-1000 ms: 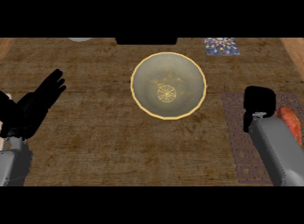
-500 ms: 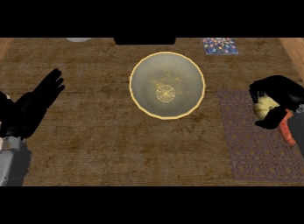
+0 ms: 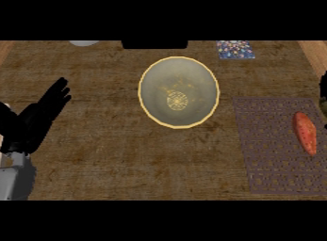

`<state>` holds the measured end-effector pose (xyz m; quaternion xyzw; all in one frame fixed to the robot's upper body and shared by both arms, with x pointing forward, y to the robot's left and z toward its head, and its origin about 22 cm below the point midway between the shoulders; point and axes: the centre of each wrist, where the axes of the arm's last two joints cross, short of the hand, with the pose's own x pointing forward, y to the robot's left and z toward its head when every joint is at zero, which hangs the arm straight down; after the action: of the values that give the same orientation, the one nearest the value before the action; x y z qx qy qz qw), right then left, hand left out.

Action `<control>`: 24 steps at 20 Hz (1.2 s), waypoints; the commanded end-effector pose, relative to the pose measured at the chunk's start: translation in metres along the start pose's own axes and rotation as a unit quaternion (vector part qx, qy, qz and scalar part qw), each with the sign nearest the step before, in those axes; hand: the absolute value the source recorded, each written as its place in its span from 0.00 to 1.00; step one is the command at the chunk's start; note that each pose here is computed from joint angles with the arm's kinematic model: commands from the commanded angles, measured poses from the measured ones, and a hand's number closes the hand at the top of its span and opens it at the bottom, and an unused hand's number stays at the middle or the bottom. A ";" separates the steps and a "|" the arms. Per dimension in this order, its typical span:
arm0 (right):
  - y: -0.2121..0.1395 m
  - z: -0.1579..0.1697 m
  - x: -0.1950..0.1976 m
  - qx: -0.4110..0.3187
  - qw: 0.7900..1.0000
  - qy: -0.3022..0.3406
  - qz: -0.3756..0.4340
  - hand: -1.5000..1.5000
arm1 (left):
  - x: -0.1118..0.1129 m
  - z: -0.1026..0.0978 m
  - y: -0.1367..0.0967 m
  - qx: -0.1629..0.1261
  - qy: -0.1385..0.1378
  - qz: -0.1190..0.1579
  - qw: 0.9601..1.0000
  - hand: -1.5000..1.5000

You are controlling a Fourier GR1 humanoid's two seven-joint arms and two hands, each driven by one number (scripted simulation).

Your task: Pick the squash from the placemat and place it in the bowl

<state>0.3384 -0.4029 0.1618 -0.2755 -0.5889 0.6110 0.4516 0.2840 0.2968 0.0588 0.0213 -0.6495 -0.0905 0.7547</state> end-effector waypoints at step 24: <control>-0.105 -0.051 0.199 -0.087 0.984 -0.097 -0.124 1.00 | 0.003 -0.013 0.004 -0.012 -0.004 -0.001 1.000 0.50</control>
<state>0.3171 -0.2590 0.2843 -0.1851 -0.6976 0.5350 0.4393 0.2926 0.3003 0.0592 0.0126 -0.6507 -0.0976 0.7530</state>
